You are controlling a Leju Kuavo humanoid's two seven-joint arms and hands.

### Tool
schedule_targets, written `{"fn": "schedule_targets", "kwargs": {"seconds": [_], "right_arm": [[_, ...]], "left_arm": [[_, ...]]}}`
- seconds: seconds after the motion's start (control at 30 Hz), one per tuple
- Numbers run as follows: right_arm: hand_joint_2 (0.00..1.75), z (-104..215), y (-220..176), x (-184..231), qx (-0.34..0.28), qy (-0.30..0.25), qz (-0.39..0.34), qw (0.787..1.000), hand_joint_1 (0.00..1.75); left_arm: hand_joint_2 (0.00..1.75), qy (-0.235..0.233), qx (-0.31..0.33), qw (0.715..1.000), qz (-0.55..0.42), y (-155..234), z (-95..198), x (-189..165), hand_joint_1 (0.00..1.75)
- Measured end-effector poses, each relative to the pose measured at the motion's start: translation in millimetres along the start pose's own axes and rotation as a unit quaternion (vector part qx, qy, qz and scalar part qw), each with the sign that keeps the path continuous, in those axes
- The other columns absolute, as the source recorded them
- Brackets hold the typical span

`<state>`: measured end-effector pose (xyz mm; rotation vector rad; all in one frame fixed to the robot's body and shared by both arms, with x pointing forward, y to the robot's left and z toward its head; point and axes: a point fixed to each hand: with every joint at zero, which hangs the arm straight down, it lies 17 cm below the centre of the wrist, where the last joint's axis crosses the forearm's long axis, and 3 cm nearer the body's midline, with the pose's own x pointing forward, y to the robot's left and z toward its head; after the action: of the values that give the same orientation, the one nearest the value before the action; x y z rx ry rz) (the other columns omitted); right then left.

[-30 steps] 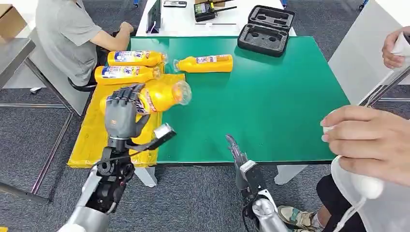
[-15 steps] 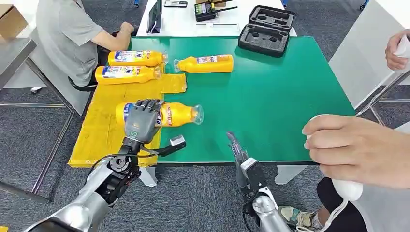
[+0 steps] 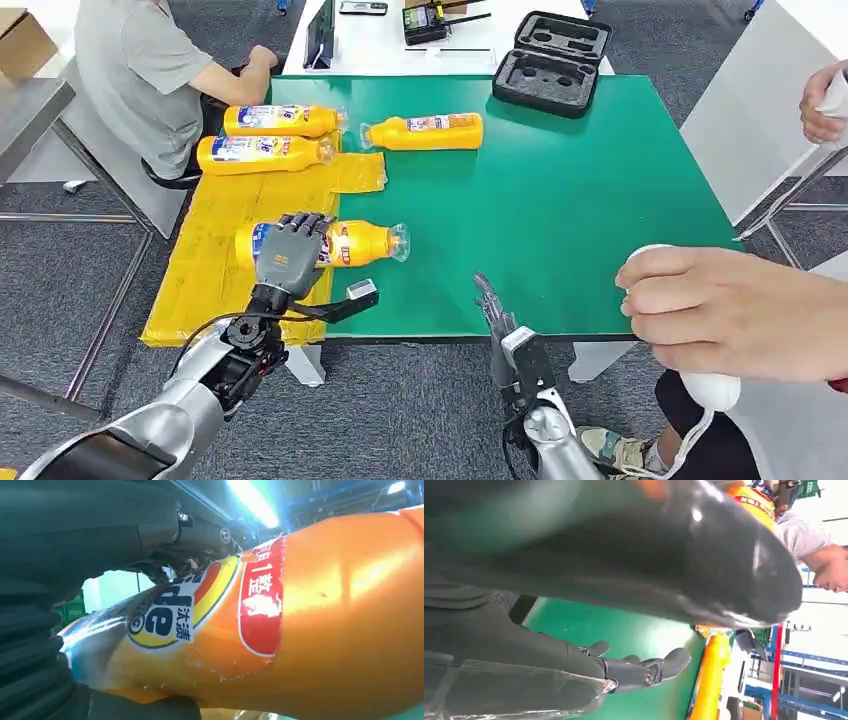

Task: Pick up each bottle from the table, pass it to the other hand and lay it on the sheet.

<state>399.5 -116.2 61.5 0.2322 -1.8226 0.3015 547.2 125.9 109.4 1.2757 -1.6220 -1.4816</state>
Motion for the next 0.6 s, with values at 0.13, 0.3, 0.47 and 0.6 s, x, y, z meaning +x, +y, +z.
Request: {"fn": "schedule_targets", "kwargs": {"seconds": [0.13, 0.3, 0.47, 0.6], "right_arm": [[0.0, 0, -1, 0, -0.002, 0.0, 0.0, 1.0, 0.0], [0.0, 0, -1, 0, -0.002, 0.0, 0.0, 1.0, 0.0], [0.0, 1, 0, -2, -0.001, 0.002, 0.0, 1.0, 0.0], [0.0, 1, 0, -2, -0.001, 0.004, -0.001, 1.0, 0.0]], "left_arm": [[1.75, 0.003, -0.013, 1.0, 0.006, -8, 3, 3, 1.36], [1.75, 0.009, -0.026, 1.0, 0.007, -15, 5, 1, 1.36], [1.75, 0.012, -0.042, 0.999, 0.006, -25, 10, -1, 1.31], [1.75, 0.016, -0.052, 0.998, 0.006, -31, 13, -3, 1.24]]}}
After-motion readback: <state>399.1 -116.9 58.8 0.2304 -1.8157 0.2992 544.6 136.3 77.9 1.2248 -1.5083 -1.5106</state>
